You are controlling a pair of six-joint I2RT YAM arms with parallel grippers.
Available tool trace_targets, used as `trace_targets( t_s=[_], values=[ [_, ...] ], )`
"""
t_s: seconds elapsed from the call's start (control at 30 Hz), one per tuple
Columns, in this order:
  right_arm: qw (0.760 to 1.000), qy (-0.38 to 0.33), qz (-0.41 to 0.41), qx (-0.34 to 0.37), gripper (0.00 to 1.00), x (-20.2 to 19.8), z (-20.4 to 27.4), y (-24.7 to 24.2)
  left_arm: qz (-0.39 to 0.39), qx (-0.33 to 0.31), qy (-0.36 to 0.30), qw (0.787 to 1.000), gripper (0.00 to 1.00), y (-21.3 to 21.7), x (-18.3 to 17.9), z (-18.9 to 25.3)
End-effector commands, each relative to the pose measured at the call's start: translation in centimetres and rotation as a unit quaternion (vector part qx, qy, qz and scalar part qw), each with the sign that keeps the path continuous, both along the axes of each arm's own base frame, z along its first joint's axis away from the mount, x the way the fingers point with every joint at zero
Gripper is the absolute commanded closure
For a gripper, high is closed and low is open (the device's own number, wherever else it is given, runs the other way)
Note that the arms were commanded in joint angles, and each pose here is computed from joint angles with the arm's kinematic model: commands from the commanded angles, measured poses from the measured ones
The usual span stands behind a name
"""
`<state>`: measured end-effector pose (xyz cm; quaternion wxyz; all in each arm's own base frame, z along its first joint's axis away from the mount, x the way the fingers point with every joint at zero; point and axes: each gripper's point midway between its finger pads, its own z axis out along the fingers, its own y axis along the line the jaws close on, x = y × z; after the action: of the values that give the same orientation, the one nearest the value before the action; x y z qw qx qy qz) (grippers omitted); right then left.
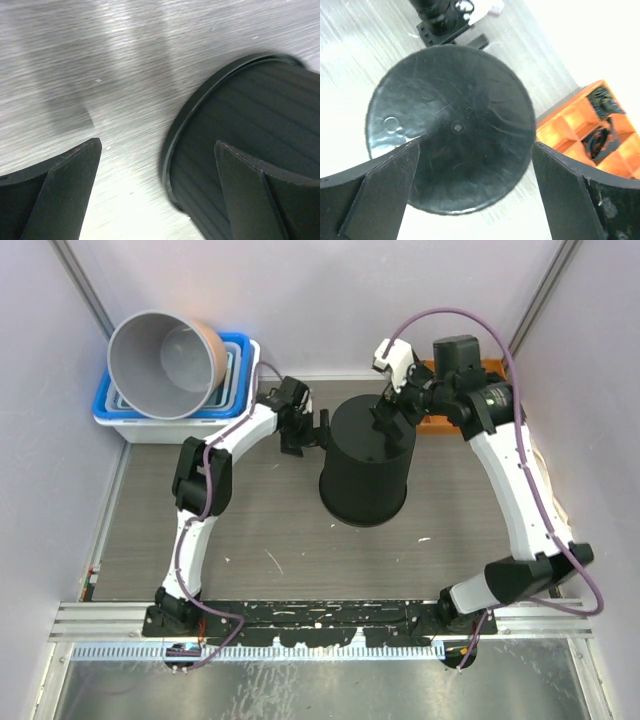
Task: Turn the large container upside down
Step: Turn the container upside down at the center of the board, then move the container to the center of the board.
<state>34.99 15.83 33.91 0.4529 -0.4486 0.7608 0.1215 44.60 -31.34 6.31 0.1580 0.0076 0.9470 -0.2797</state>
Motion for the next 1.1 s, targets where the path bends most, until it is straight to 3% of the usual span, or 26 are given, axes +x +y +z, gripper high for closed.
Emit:
trace_targets(
  t_s=[0.0,0.1,0.2,0.3,0.4,0.53,0.7,0.83,0.93,1.07],
  values=[
    [0.99,-0.136,-0.003,0.037,0.0,-2.1,8.4,0.0,-0.105,0.256,-0.098,0.956,0.01,6.7,-0.8,4.1],
    [0.984,-0.153,0.042,0.082,0.0,-3.9,12.3,3.2,-0.092,0.348,-0.17,0.917,0.01,10.4,1.2,9.6],
    [0.978,-0.146,0.109,0.101,0.0,-5.5,13.1,7.8,-0.07,0.379,-0.255,0.887,0.01,12.8,1.8,16.8],
    [0.974,-0.171,0.14,0.041,0.0,-6.6,10.8,12.8,-0.084,0.398,-0.328,0.853,0.01,14.5,1.0,23.1],
    [0.969,-0.195,0.152,-0.011,0.0,-7.8,8.0,18.2,-0.06,0.437,-0.36,0.822,0.01,18.0,0.1,27.9],
    [0.964,-0.235,0.114,-0.05,0.0,-8.4,4.4,22.8,0.003,0.447,-0.368,0.815,0.01,24.5,-1.2,31.6],
    [0.959,-0.243,0.075,-0.126,0.0,-6.4,-5.4,22.7,0.02,0.451,-0.344,0.824,0.01,30.5,-3.9,33.3],
    [0.935,-0.258,0.042,-0.239,0.0,-3.8,-15.9,17.6,-0.004,0.39,-0.336,0.857,0.01,31.6,-5.7,31.1],
    [0.919,-0.265,0.009,-0.29,0.0,-2.4,-19.8,13.3,-0.026,0.36,-0.33,0.872,0.01,30.6,-6.6,28.5],
    [0.916,-0.236,-0.031,-0.322,0.0,-0.9,-22.2,7.9,-0.026,0.313,-0.307,0.898,0.01,28.9,-6.3,25.5]
  ],
)
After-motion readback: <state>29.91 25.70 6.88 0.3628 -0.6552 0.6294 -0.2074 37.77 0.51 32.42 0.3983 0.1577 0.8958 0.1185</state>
